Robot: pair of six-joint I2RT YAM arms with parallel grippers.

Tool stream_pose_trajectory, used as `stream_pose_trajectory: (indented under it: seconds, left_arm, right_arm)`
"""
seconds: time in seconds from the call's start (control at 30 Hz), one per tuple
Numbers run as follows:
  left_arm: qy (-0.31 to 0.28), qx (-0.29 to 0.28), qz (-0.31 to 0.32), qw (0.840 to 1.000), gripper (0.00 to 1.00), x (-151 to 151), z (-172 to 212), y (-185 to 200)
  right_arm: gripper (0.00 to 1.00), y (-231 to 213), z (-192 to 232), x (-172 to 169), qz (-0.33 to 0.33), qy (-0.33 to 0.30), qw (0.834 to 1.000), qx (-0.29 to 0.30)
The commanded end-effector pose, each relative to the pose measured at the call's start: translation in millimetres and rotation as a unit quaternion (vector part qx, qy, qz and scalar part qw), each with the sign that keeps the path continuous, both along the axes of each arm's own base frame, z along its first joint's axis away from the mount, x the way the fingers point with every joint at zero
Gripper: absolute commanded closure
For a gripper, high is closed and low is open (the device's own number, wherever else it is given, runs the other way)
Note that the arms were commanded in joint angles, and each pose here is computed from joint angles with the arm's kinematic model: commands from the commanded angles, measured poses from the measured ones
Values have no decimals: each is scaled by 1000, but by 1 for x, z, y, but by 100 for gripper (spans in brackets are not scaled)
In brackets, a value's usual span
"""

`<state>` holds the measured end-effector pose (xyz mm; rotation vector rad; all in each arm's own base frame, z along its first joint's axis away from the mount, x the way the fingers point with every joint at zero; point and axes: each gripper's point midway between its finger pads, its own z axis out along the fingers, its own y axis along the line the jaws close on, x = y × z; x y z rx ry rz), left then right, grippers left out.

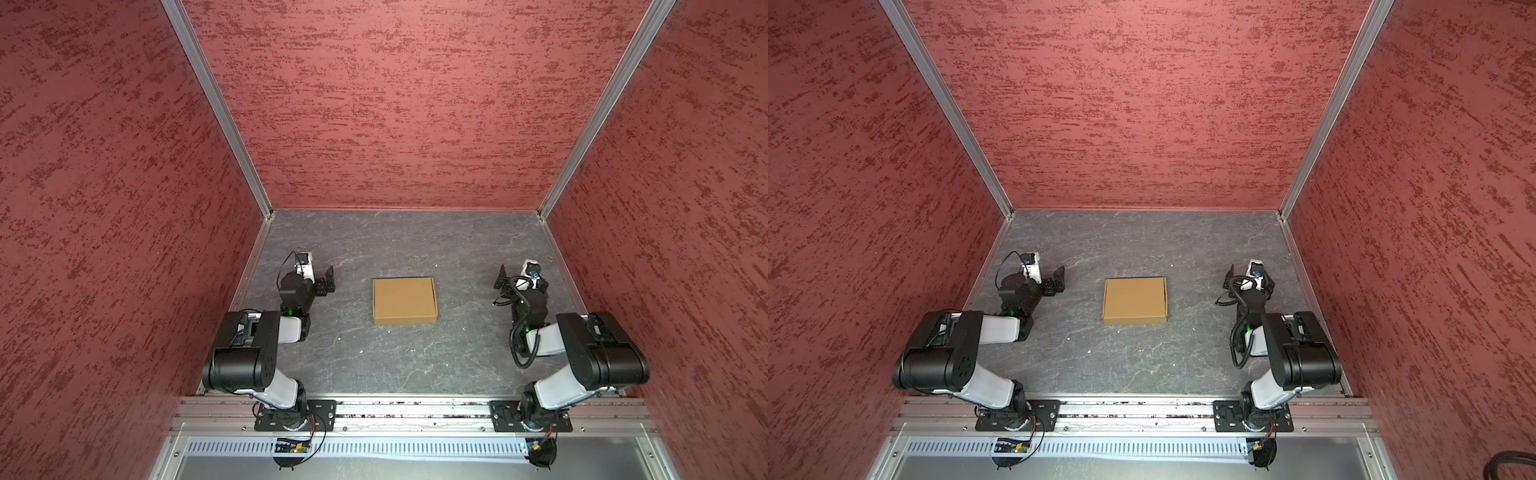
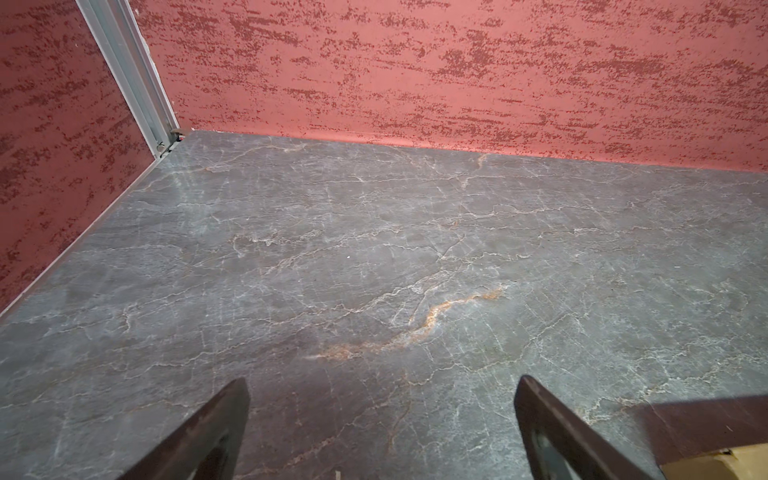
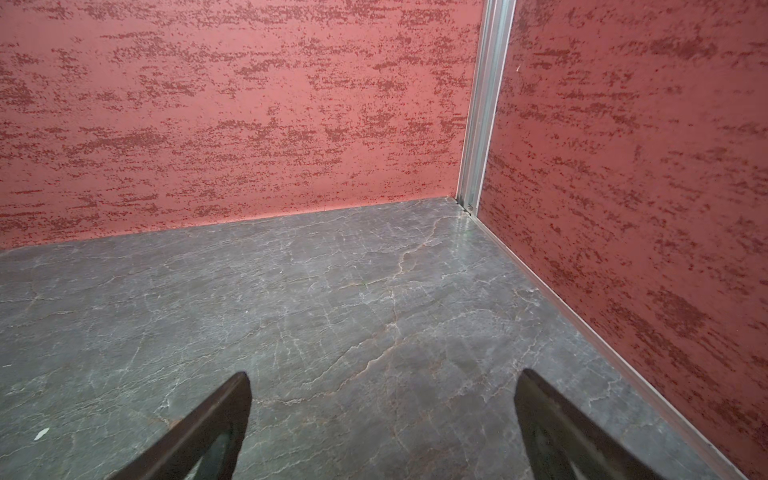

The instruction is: Fold the paper box

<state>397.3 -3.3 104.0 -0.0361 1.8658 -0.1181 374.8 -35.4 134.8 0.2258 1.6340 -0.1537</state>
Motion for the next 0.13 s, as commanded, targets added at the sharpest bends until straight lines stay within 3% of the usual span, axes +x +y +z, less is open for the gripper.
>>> stream_pose_trajectory:
  seconds: [0.0,0.1]
  left_arm:
    - [-15,7,2,1000,0,4,9,2]
    - [-14,6,3,1000,0,4,9,3]
  right_arm:
    - [1,0,6,2,2,-9,1000,-1]
    - [1,0,5,2,2,-9,1000,-1]
